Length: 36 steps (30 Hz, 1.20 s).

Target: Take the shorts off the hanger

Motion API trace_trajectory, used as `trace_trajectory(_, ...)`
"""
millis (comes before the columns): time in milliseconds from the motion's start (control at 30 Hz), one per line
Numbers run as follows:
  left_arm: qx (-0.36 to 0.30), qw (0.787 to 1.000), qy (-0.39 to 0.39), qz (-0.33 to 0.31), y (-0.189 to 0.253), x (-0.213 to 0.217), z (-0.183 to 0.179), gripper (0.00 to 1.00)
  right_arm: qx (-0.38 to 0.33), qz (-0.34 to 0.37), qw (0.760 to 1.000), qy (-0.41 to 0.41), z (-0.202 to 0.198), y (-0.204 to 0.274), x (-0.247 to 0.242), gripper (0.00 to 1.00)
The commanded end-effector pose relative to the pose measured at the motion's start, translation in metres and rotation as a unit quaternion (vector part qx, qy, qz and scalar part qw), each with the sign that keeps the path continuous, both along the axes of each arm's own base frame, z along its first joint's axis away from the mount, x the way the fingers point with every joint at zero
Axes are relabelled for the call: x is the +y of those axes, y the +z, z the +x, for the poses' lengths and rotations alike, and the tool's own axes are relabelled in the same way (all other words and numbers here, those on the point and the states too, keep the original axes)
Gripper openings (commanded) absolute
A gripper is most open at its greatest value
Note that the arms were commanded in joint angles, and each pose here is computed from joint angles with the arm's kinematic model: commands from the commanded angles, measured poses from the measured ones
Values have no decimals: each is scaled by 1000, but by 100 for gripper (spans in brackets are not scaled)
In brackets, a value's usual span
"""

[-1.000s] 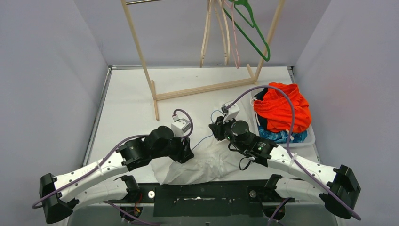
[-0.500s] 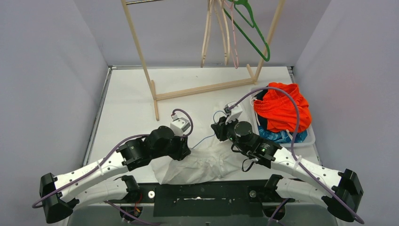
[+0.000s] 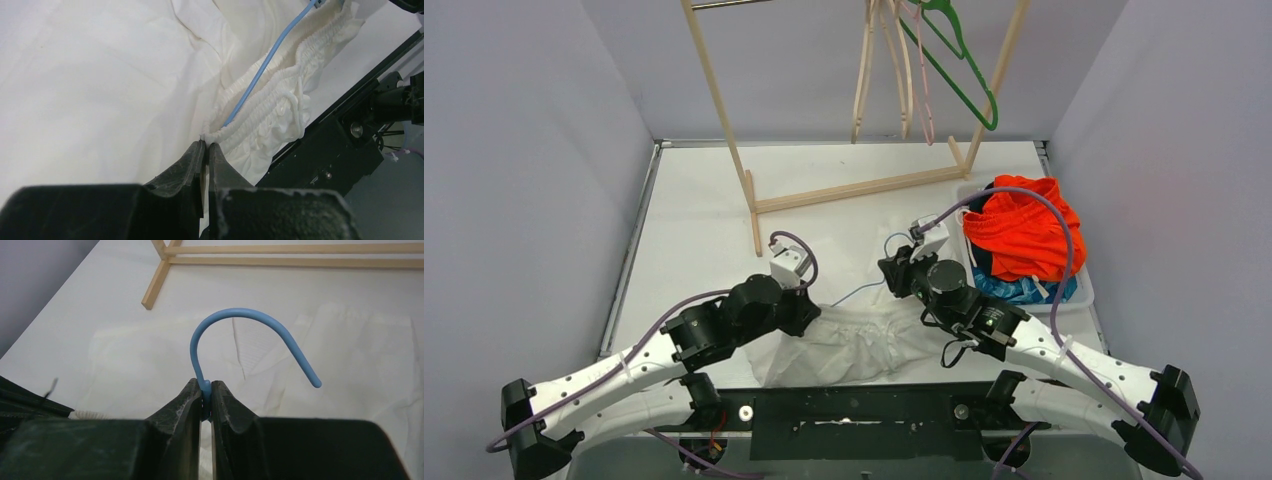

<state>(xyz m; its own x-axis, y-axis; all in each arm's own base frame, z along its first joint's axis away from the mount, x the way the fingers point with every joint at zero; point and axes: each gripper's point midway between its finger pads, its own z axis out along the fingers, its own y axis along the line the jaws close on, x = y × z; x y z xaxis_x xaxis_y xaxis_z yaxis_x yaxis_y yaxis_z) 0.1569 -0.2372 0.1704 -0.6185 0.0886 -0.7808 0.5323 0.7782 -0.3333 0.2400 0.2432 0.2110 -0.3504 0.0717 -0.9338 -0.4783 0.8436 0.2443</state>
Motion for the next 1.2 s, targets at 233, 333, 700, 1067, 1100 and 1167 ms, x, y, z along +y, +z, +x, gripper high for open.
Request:
trace_trajectory(233,-39,979,199,40,5,72,29,0,-28,53,985,-163,22,29,-51,0)
trace_trajectory(333,-37,968,244,45,3,90,29,0,-42,86,979,-180,19,37,-61,0)
trace_trajectory(700,-34,980,196,23,-1,75,23,0,-36,104,979,-173,18,35,-60,0)
trace_trajectory(1067,-29,996,80,-10,10,28,13,57,-11,58,992,-108,22,23,-25,0)
trace_trajectory(1100,-26,997,76,-7,10,27,12,59,-12,56,993,-103,22,23,-24,0)
trace_trajectory(1167,-22,998,66,1,6,25,10,61,-15,53,995,-82,19,25,-18,0)
